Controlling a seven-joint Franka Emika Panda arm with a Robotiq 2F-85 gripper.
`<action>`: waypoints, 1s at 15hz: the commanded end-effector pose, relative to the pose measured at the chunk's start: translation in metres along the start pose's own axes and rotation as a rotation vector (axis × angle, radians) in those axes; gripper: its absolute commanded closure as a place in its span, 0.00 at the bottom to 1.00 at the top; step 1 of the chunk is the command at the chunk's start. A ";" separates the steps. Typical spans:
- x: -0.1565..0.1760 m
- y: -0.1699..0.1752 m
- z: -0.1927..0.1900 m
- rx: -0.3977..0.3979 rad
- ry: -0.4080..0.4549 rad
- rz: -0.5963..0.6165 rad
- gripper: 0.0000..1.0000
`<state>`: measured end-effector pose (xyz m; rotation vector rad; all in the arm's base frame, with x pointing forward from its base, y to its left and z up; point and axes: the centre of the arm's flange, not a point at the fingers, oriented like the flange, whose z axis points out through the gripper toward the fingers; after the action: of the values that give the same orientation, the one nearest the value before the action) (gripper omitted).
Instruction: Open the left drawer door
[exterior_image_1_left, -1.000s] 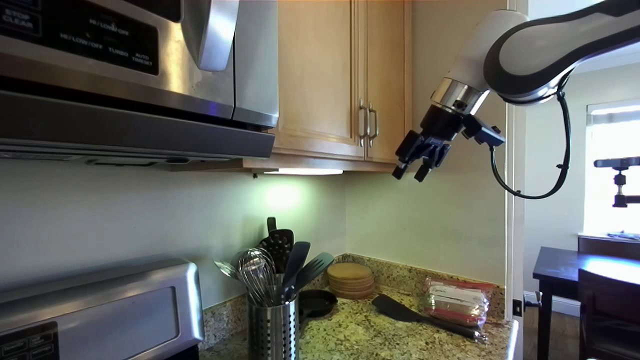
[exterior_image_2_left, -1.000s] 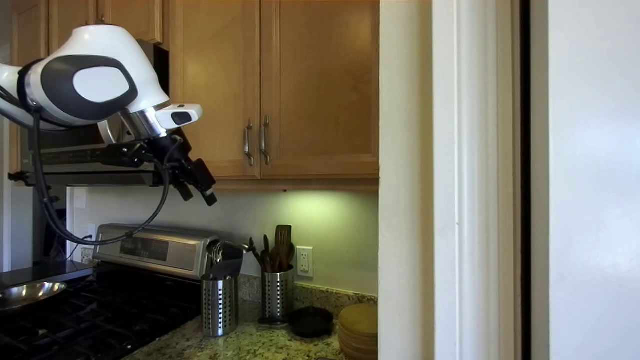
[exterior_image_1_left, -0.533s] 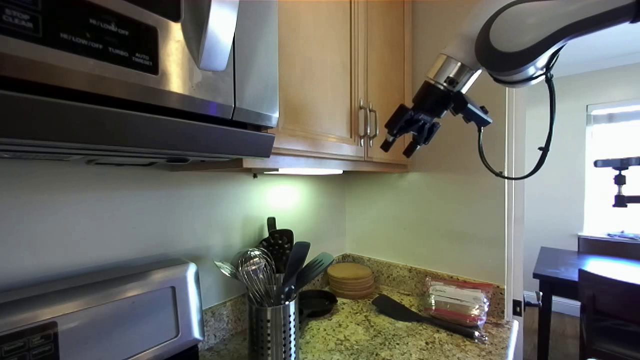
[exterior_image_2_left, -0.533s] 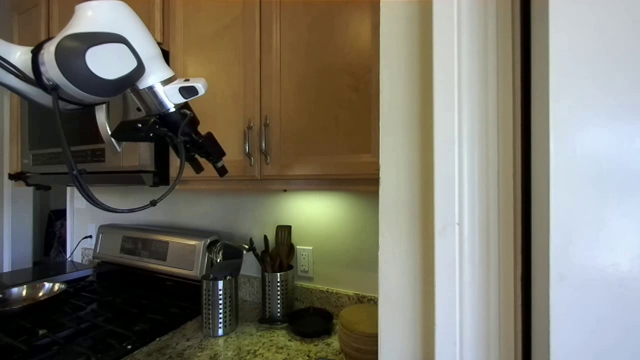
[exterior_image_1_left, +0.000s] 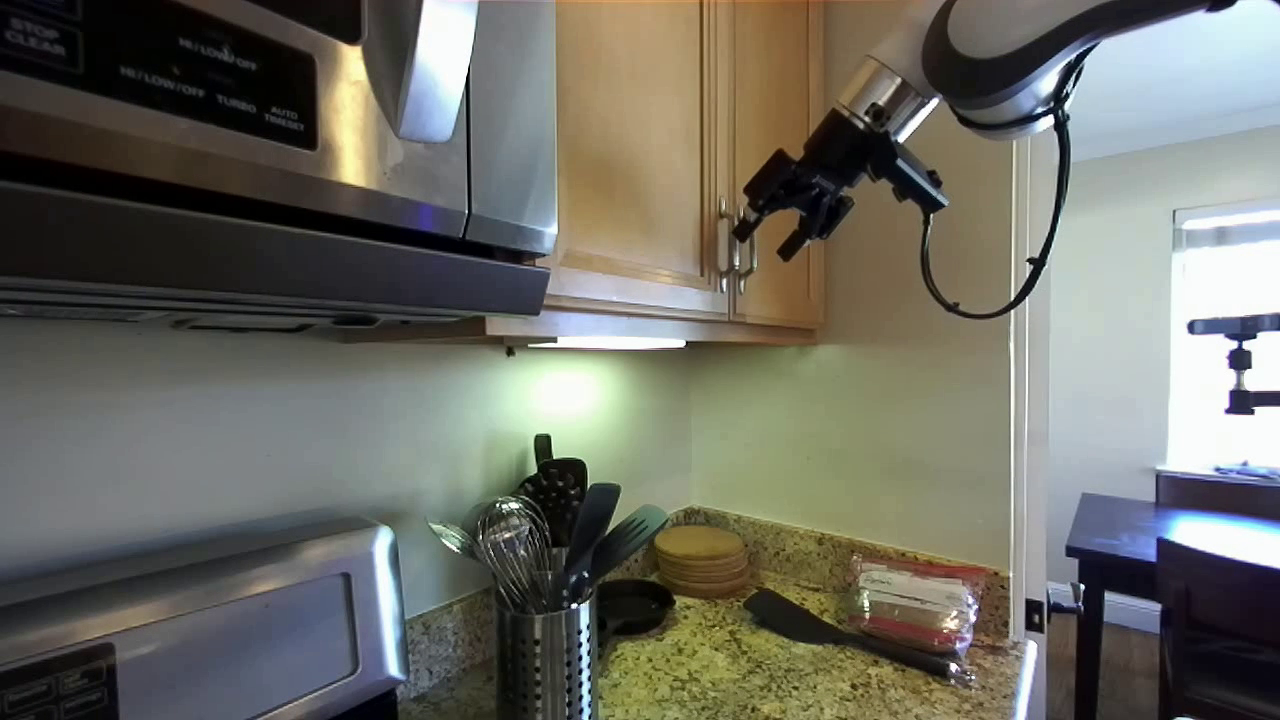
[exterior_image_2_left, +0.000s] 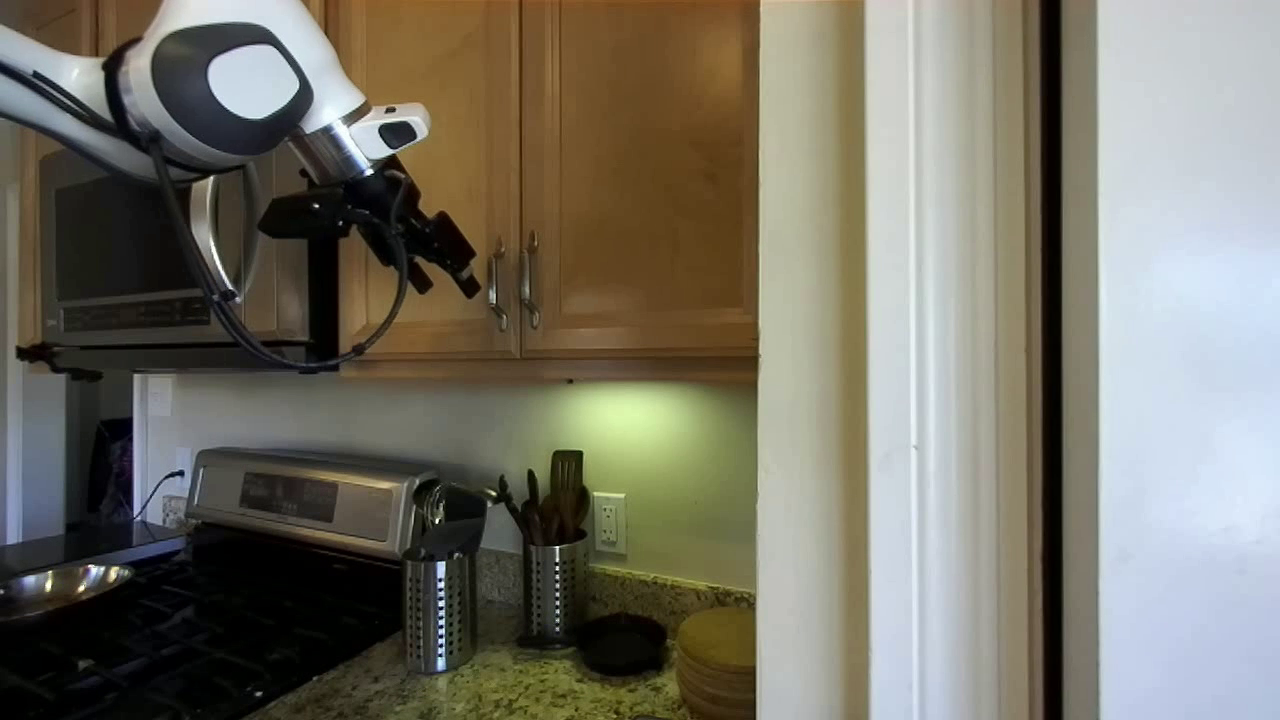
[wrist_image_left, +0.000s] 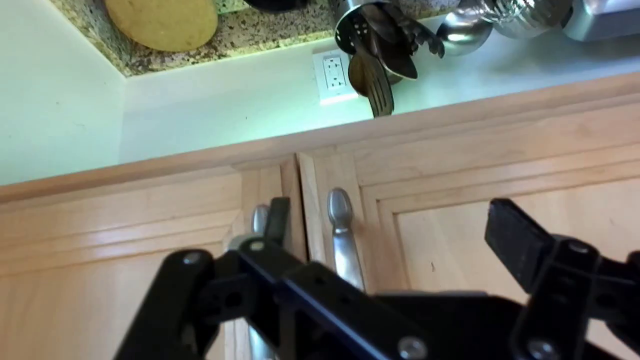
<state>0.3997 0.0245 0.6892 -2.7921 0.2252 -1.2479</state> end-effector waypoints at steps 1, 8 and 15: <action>0.026 0.001 0.011 0.015 0.064 0.009 0.00; 0.043 0.002 0.038 0.029 0.073 0.006 0.31; 0.054 0.020 0.025 0.004 0.084 -0.011 0.77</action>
<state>0.4526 0.0104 0.7003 -2.7406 0.2247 -1.3371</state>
